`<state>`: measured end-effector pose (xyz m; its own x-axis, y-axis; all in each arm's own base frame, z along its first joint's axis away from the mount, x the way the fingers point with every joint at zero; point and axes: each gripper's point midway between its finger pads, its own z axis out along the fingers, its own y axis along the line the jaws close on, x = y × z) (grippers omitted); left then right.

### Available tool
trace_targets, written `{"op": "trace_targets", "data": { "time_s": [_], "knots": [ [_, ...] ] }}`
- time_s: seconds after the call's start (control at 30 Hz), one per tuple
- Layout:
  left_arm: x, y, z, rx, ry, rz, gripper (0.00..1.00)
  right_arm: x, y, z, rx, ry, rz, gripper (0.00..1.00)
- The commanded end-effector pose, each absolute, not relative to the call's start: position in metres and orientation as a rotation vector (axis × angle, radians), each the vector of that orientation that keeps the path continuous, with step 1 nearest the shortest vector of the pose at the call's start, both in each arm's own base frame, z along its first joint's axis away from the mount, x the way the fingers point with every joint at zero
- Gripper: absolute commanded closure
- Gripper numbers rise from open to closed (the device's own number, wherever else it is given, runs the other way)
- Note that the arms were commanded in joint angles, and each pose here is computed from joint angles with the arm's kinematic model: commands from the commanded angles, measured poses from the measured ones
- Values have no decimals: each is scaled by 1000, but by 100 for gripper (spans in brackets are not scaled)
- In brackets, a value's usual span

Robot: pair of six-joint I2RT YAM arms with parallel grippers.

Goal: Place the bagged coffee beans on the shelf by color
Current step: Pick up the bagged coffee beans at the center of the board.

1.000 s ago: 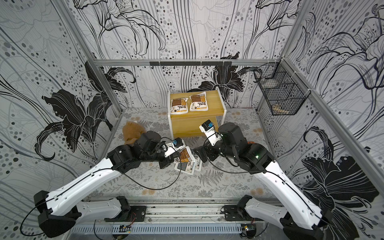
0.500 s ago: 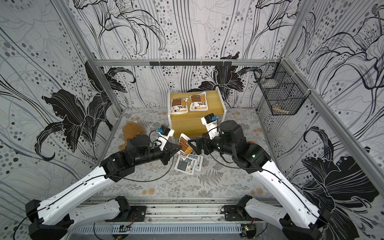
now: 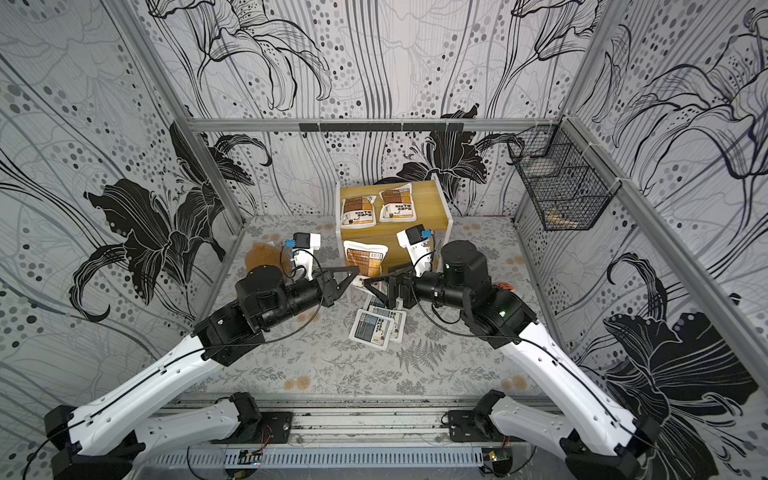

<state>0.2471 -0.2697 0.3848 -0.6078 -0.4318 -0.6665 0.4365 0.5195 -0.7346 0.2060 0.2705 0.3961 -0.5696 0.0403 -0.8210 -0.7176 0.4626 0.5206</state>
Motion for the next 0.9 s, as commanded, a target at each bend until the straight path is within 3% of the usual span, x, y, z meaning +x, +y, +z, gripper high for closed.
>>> {"op": "trace_targets", "data": {
  "time_s": [0.0, 0.4, 0.87],
  "knots": [
    [251, -270, 411, -126, 1802, -1377, 100, 192, 268, 420, -597, 1808, 1248, 3],
    [252, -273, 420, -217, 1799, -1608, 100, 184, 267, 435, -627, 1795, 1288, 3],
    [250, -271, 423, -233, 1825, -1730, 100, 213, 258, 479, -551, 1816, 1485, 2]
  ]
}}
